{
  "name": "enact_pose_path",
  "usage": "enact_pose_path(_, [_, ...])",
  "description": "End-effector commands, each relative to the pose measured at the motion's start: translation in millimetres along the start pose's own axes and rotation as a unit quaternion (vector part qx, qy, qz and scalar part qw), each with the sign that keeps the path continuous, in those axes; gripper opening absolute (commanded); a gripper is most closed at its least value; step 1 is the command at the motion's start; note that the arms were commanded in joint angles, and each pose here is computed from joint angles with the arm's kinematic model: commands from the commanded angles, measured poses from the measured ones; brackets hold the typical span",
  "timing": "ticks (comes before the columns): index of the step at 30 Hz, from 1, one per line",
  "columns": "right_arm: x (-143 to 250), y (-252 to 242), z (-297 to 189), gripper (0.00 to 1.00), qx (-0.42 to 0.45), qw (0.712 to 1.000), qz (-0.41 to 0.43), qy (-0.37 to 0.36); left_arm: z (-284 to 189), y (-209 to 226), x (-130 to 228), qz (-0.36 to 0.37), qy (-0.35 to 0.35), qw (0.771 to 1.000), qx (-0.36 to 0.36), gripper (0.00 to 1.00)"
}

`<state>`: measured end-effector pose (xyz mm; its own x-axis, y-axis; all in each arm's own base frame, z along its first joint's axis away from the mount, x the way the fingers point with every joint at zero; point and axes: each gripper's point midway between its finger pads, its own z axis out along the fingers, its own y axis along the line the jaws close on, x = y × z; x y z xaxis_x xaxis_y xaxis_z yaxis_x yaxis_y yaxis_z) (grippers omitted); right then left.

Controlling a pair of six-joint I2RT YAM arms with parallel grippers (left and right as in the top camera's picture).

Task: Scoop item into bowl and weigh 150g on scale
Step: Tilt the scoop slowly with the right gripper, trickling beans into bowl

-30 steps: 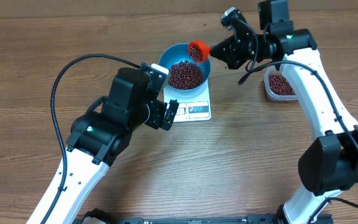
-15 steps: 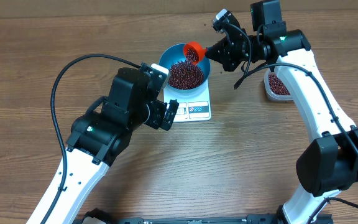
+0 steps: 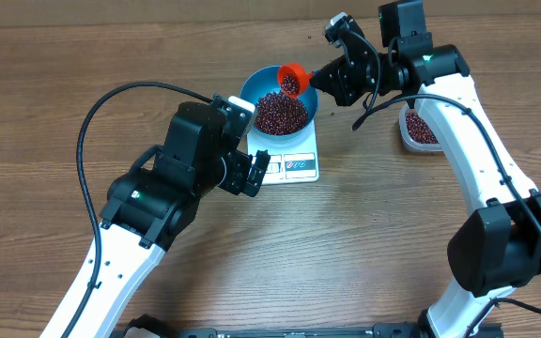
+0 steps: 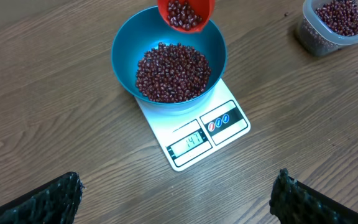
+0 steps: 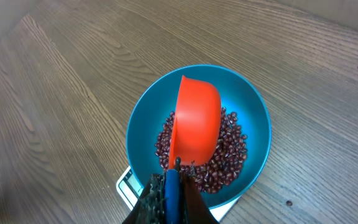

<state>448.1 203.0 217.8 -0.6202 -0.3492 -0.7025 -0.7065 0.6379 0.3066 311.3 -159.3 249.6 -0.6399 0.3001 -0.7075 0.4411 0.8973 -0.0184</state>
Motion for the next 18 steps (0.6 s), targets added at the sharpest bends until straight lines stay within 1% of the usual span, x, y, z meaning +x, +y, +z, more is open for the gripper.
enact_pose_path(1, [-21,8,-18,0.04,0.007,1.000,-0.012,-0.028,3,1,3,-0.002,0.005,1.000,-0.004,1.00])
enact_pose_path(6, [-20,8,-18,0.04,0.007,0.999,-0.018,-0.027,3,1,3,-0.002,0.005,1.000,-0.004,1.00])
enact_pose_path(10, [-21,3,-18,0.03,0.024,0.998,-0.055,-0.027,3,1,3,-0.002,0.005,1.000,-0.004,1.00])
enact_pose_path(12, [-23,-2,-18,0.04,0.037,0.998,-0.053,-0.029,3,1,3,-0.002,0.005,1.000,-0.004,1.00])
enact_pose_path(16, [-20,6,-16,0.04,0.022,0.999,-0.035,-0.022,3,1,3,-0.002,0.005,1.000,-0.004,1.00])
enact_pose_path(18, [-17,-4,-16,0.04,0.051,0.998,-0.040,-0.014,3,1,3,-0.002,0.005,1.000,-0.004,1.00])
